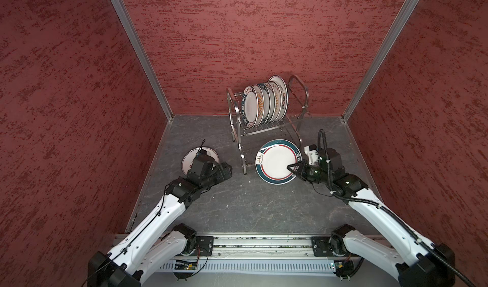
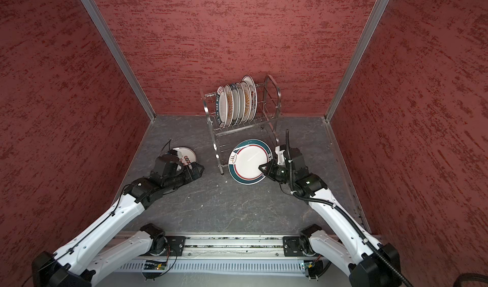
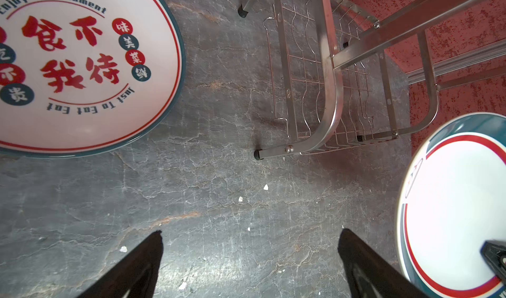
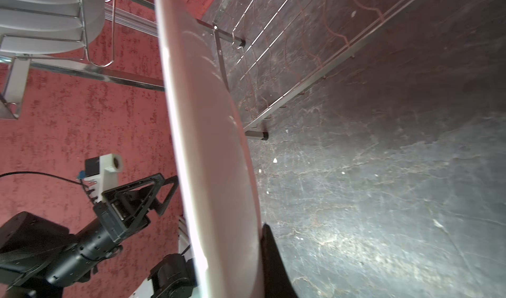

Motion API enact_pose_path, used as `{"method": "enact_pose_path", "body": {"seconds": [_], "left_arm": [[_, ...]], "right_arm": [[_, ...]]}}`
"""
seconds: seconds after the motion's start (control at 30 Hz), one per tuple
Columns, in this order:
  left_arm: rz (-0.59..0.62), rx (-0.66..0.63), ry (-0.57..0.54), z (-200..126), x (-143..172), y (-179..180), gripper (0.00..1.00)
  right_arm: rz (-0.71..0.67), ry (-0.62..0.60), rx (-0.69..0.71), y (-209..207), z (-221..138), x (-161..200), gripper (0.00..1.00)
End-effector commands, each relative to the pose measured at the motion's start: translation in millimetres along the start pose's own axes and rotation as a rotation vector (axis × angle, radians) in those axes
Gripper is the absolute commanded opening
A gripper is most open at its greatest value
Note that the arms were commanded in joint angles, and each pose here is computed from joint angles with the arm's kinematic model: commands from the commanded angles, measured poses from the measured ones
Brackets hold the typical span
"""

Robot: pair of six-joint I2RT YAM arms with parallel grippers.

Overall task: Unload the plates from the dish rack
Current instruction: Place the plate among the plates.

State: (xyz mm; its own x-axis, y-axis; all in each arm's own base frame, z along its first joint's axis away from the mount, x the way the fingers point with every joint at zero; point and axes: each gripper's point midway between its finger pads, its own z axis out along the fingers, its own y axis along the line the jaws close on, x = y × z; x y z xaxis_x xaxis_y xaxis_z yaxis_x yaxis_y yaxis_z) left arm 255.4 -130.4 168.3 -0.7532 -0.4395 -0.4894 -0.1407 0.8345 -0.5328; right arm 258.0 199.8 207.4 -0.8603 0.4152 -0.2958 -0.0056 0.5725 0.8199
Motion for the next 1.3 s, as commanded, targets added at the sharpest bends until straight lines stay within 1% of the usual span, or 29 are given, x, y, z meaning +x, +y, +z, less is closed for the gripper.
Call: {"method": "enact_pose_path", "body": {"seconds": [0.0,0.27,0.5,0.67,0.8,0.93,1.07,1.13,1.2,1.27], "left_arm": [[-0.004,0.046,0.003,6,1,-10,1.0],[0.006,0.125,0.014,11,2,-31,0.99],[0.006,0.179,0.036,18,2,-48,0.98],[0.011,0.248,0.046,22,1,-64,0.96],[0.019,0.304,0.076,28,5,-75,0.93],[0.009,0.334,0.09,33,8,-80,0.9],[0.008,0.362,0.098,34,9,-84,0.81],[0.012,0.375,0.102,33,11,-87,0.74],[0.012,0.382,0.103,32,11,-87,0.64],[0.015,0.393,0.109,32,13,-89,0.59]], "right_arm": [[0.011,-0.022,-0.175,35,2,-9,0.08],[0.051,-0.004,-0.202,31,13,-1,0.08],[0.032,0.042,-0.213,42,27,7,0.07],[0.024,0.052,-0.234,48,33,10,0.08],[0.019,0.062,-0.242,51,38,14,0.08],[0.011,0.072,-0.257,57,40,18,0.08],[0.001,0.089,-0.264,60,43,24,0.08],[0.001,0.09,-0.265,58,44,26,0.08],[0.002,0.094,-0.269,58,45,27,0.09],[-0.003,0.097,-0.278,59,45,28,0.08]]}}
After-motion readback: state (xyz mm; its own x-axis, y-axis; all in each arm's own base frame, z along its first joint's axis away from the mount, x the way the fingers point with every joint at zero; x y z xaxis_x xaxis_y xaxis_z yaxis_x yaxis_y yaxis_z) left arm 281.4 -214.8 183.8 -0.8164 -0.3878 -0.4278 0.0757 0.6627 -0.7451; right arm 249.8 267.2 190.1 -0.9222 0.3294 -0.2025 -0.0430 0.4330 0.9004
